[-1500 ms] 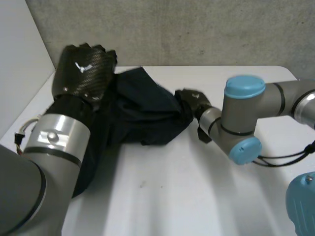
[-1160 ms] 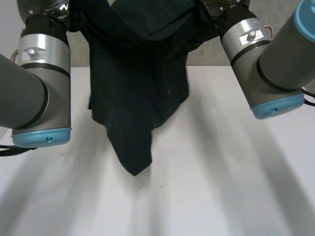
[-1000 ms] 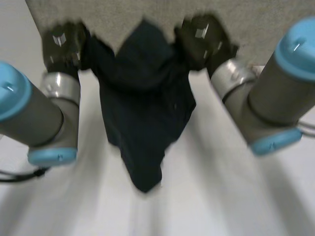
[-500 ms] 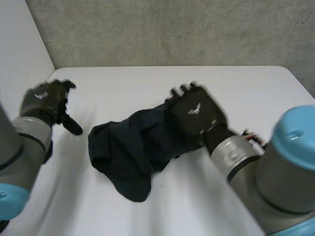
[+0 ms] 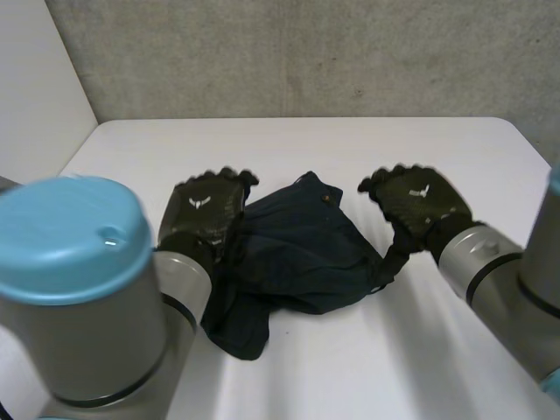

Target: Fold the shorts.

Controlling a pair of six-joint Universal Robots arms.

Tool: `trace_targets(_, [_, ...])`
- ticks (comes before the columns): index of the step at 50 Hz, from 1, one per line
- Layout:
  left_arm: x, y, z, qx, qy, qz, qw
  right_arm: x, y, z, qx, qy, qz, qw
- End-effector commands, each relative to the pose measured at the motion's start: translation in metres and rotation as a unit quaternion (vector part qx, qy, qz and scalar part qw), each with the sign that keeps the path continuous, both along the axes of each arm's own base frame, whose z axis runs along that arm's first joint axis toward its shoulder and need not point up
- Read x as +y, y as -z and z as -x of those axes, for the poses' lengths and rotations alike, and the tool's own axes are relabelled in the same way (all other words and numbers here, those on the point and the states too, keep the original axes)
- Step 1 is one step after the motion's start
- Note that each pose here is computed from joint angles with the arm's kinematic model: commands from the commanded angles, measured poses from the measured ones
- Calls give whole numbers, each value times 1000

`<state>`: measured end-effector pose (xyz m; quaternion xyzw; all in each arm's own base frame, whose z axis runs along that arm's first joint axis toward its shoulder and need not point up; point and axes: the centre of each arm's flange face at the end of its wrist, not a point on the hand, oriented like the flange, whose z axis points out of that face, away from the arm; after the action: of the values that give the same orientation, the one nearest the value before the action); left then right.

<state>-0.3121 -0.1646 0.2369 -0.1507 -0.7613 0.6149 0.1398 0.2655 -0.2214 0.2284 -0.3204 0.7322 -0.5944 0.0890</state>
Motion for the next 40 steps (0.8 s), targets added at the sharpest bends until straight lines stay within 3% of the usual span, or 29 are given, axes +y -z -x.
trace_targets(1, [-3, 33, -6, -31, -65, -30, 997, -3, 42, -7, 25, -16, -48, 998])
trace_targets(13, [-19, 59, -17, -66, -111, -51, 990, -23, 97, -21, 34, -30, -71, 996])
trace_targets(23, [-21, 56, -15, -70, -105, -46, 991, -40, 85, -29, 24, -40, -11, 999])
trace_targets(27, [-24, 17, -18, -58, -101, 1, 993, -42, 47, -30, 28, -53, 50, 997])
trace_targets(31, [-26, -38, -22, -124, -54, 90, 987, -34, -39, -26, 47, -62, 167, 983])
trace_targets(32, [-23, -56, -22, -166, -25, 129, 977, -31, -55, -25, 48, -62, 182, 980])
trace_targets(35, [-12, -88, -21, -209, 10, 198, 958, -13, -121, -15, 46, -57, 234, 969])
trace_targets(36, [-3, -109, -22, -225, 22, 242, 944, -10, -134, -14, 43, -56, 242, 968])
trace_targets(40, [17, -155, -30, -210, 19, 315, 926, 6, -170, -6, 51, -60, 237, 968])
